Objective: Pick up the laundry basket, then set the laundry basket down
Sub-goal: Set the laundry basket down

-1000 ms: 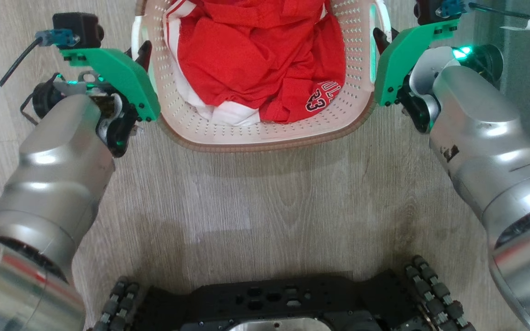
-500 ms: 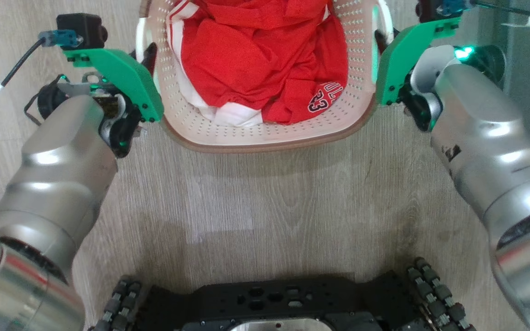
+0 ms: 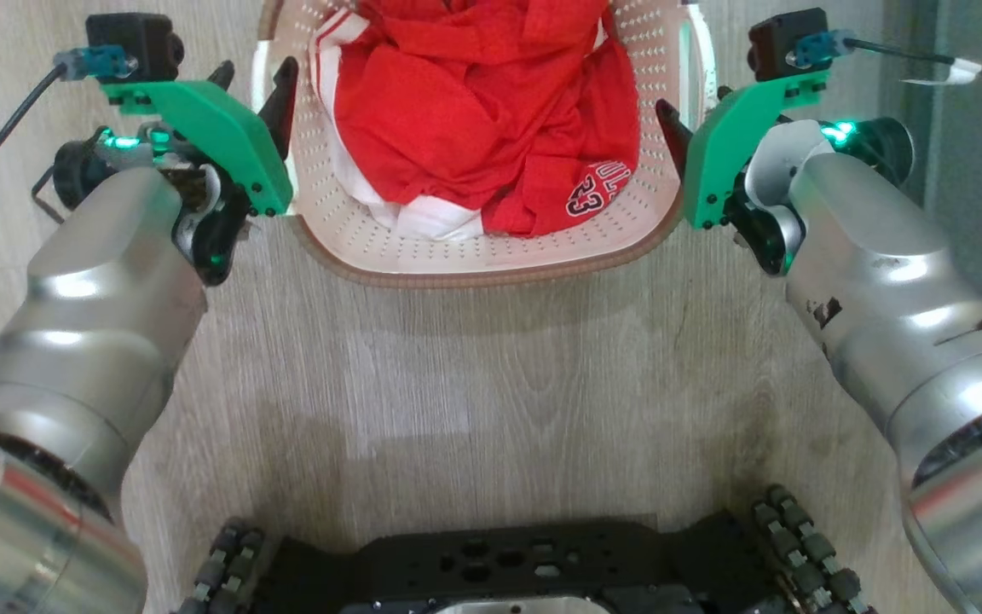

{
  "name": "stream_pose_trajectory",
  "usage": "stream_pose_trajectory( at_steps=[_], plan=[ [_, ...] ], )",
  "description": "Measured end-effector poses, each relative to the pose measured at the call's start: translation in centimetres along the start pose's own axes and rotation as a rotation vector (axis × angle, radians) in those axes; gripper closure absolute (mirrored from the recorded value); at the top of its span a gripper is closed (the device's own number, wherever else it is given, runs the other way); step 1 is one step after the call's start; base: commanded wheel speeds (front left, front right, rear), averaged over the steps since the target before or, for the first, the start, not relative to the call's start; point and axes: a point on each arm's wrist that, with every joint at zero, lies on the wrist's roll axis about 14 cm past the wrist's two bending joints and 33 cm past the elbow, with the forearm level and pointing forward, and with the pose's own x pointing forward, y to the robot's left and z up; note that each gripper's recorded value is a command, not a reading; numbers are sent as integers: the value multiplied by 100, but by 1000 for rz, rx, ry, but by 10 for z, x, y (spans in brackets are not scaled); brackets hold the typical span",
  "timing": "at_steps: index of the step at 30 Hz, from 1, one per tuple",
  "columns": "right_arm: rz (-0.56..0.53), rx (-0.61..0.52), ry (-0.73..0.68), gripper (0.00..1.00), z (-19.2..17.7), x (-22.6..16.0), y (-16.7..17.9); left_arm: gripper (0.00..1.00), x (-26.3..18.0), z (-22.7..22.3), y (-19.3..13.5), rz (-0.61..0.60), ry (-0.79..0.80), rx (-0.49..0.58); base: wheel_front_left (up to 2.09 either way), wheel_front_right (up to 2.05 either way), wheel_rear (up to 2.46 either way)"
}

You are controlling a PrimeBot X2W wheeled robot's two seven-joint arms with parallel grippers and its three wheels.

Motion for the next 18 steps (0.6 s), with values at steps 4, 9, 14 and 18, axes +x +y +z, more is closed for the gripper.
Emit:
stream_pose_trajectory(
  at_steps=[4,9,14,18],
  plan=[
    [-20,-5,-97,0,22,-14,-2,0,-12,15,-2,6,-60,31,0,0,0],
    [-37,-8,-219,0,49,-31,-2,0,-28,21,-2,20,-94,47,0,0,0],
    [-53,-8,-306,0,62,-54,-1,0,-45,48,-10,20,-171,88,0,0,0],
    [-55,-21,-356,0,74,-69,1,0,-62,86,-21,22,-293,119,0,0,0]
  ],
)
